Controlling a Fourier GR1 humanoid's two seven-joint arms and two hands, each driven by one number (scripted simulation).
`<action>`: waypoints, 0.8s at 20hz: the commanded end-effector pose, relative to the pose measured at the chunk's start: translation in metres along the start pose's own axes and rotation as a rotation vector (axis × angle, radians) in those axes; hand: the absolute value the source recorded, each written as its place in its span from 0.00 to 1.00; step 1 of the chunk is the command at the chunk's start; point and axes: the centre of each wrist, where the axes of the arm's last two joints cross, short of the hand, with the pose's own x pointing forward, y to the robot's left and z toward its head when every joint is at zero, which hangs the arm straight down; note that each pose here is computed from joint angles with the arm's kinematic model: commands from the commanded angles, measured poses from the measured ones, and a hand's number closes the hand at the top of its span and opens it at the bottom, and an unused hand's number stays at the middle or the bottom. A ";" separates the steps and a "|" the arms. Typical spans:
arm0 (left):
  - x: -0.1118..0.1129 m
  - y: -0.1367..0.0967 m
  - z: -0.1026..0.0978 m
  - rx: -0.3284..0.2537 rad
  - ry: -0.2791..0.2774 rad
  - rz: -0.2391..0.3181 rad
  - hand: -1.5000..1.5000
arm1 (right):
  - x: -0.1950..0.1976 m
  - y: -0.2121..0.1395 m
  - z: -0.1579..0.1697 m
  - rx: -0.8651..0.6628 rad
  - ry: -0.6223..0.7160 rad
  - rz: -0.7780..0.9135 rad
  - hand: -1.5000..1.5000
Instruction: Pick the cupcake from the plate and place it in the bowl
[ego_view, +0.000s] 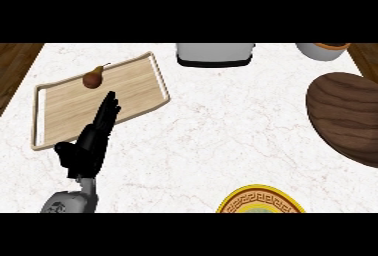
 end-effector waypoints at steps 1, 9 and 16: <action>0.001 -0.002 -0.020 0.008 -0.027 -0.007 0.50 | 0.015 -0.008 -0.024 -0.048 0.036 0.030 1.00; 0.013 -0.012 -0.022 -0.040 -0.021 0.002 0.50 | -0.016 -0.045 -0.065 -0.113 0.157 0.244 1.00; 0.015 -0.009 -0.018 -0.053 -0.027 0.015 0.50 | -0.079 -0.028 -0.074 -0.091 0.206 0.421 1.00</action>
